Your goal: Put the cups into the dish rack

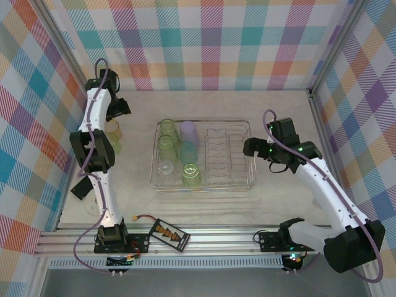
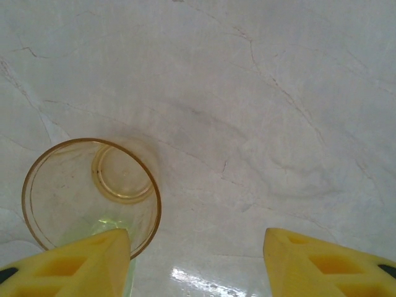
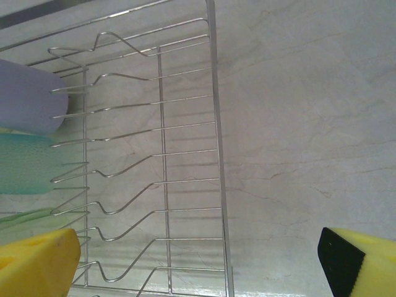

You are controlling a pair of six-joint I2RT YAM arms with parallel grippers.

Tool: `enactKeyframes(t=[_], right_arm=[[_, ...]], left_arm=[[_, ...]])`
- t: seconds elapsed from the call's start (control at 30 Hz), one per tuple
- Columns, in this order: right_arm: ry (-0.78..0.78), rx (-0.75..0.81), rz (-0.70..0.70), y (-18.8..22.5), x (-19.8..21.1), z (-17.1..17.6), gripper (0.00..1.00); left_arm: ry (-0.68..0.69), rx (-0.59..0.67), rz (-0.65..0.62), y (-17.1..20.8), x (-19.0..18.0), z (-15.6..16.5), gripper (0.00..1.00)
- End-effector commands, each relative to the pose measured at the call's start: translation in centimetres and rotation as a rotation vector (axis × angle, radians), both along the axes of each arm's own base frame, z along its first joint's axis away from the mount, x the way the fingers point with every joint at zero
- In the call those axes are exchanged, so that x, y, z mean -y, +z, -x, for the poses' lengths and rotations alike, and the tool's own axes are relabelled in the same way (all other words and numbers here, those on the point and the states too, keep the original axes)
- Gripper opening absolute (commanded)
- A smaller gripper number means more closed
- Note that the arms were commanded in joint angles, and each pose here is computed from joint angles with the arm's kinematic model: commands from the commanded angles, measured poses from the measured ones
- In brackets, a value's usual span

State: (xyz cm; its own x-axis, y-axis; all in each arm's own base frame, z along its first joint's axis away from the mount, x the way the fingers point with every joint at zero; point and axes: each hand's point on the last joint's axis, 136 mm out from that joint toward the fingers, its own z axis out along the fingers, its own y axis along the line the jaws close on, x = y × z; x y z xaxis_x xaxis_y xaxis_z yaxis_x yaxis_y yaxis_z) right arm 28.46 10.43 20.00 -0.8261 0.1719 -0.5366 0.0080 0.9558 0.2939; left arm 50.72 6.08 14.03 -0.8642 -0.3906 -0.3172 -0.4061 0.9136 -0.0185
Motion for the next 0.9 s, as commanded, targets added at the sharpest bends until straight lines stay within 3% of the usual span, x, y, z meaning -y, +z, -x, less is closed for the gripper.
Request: enactKeyframes(t=[0.0,0.7,0.87], right_arm=[[0.019,0.038,-0.003,1.3,-0.2,-0.8,0.98],[0.037,0.003,0.04,0.3,0.0,-0.9,0.98],[0.04,-0.003,0.044,0.1,0.0,-1.0,0.97]], left_arm=[[0.003,-0.058,-0.079,-0.8,-0.4,1.1,0.57],[-0.012,-0.157,-0.094,-5.8,-1.0,0.7,0.49],[-0.012,-0.156,-0.103,-6.0,-1.2,0.4,0.4]])
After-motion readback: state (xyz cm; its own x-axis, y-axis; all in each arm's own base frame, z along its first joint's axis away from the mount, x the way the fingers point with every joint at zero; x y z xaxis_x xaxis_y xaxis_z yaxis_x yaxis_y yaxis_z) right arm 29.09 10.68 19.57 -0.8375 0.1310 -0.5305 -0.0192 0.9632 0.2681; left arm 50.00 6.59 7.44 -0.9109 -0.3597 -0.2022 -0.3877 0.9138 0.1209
